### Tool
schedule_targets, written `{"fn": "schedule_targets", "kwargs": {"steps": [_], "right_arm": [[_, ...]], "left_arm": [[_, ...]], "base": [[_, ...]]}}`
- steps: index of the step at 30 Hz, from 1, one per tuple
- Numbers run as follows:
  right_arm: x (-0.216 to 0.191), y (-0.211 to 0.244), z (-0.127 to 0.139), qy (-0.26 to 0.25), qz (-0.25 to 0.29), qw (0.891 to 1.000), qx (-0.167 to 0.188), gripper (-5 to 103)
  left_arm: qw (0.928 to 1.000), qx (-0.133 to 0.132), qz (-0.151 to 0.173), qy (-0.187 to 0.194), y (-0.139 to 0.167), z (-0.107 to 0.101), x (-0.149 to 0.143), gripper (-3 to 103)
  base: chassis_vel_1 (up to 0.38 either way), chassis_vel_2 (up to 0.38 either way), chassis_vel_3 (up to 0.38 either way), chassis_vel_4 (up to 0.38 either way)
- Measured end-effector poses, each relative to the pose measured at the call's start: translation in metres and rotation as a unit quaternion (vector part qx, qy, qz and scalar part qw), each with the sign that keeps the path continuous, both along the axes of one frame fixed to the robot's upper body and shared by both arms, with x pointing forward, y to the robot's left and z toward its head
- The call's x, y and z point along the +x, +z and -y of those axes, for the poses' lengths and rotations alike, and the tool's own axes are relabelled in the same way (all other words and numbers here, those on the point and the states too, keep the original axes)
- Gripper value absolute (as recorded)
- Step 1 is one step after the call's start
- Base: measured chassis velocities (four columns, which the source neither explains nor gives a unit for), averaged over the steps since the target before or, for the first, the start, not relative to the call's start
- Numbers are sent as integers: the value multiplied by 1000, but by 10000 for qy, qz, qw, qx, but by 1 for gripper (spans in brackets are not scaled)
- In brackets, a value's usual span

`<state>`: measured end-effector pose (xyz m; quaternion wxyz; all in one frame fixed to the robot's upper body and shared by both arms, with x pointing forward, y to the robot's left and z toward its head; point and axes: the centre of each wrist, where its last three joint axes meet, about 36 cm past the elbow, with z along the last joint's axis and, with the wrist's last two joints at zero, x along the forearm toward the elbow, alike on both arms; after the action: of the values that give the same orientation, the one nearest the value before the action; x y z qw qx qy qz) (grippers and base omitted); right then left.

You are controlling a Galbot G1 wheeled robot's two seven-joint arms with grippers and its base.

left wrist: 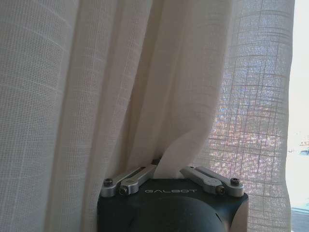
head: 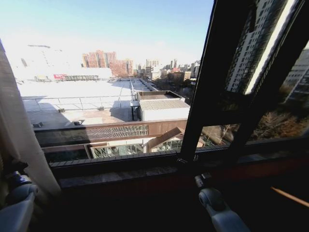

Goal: Open the curtains by pulling them apart, changing their state from closed to fully open.

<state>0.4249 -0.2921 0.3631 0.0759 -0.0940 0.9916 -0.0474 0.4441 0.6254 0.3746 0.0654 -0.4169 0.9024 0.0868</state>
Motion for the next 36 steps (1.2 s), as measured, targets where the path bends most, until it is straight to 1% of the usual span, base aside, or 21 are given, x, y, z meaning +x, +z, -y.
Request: {"fn": "schedule_targets", "kwargs": {"steps": [4,10,13,16,20,21,23,24,25,26,27,28,29,30,31,32,33,34,35,36], "right_arm": [[0,0,0,0,0,10000,0,100],[0,0,0,0,0,10000,0,100],[0,0,0,0,0,10000,0,100],[0,0,0,0,1,10000,0,100],[0,0,0,0,0,10000,0,100],[0,0,0,0,0,10000,0,100],[0,0,0,0,1,10000,0,100],[0,0,0,0,0,10000,0,100],[0,0,0,0,0,10000,0,100],[0,0,0,-1,0,10000,0,100],[0,0,0,0,0,10000,1,100],[0,0,0,0,0,10000,1,100],[0,0,0,0,0,10000,0,100],[0,0,0,-1,1,10000,0,100],[0,0,0,0,0,10000,0,100],[0,0,0,0,0,10000,0,100],[0,0,0,0,0,10000,0,100],[0,0,0,0,0,10000,0,100],[0,0,0,-1,1,10000,0,100],[0,0,0,0,1,10000,0,100]], "left_arm": [[9999,-29,-64,123,-5,-4,-3,0],[9992,20,-131,379,-6,-15,-8,0],[9991,38,-149,385,-7,-16,-9,0],[9994,59,-124,320,-7,-11,-9,0],[9999,110,-80,88,-7,10,-10,0],[9999,110,-80,88,-7,10,-10,0],[9991,254,-164,-292,-8,28,-19,11],[9983,310,-194,-455,-9,36,-25,11],[9983,310,-194,-455,-9,36,-25,11],[9966,339,-225,-722,-13,49,-35,21],[9947,331,-245,-938,-16,59,-43,21],[9947,331,-245,-938,-16,59,-43,21],[9926,317,-236,-1146,-19,67,-50,26],[9891,237,-152,-1446,-22,80,-60,32],[9852,89,-47,-1710,-24,94,-67,37],[9820,-41,22,-1887,-25,103,-70,43],[9785,-183,69,-2055,-25,112,-72,43],[9785,-183,69,-2055,-25,112,-72,43],[9748,-333,126,-2201,-24,121,-72,48],[9665,-557,212,-2496,-23,137,-70,54]], "base": [[0,0,0,0],[0,0,0,0],[0,0,0,0],[0,0,0,0],[0,0,0,0],[0,0,0,0],[0,0,0,0],[0,0,0,0],[0,0,0,0],[0,0,0,0],[0,0,0,0],[0,0,0,0],[0,0,0,0],[0,0,0,0],[0,0,0,0],[0,0,0,0],[0,0,0,0],[0,0,0,0],[0,0,0,0],[0,0,0,0]]}}
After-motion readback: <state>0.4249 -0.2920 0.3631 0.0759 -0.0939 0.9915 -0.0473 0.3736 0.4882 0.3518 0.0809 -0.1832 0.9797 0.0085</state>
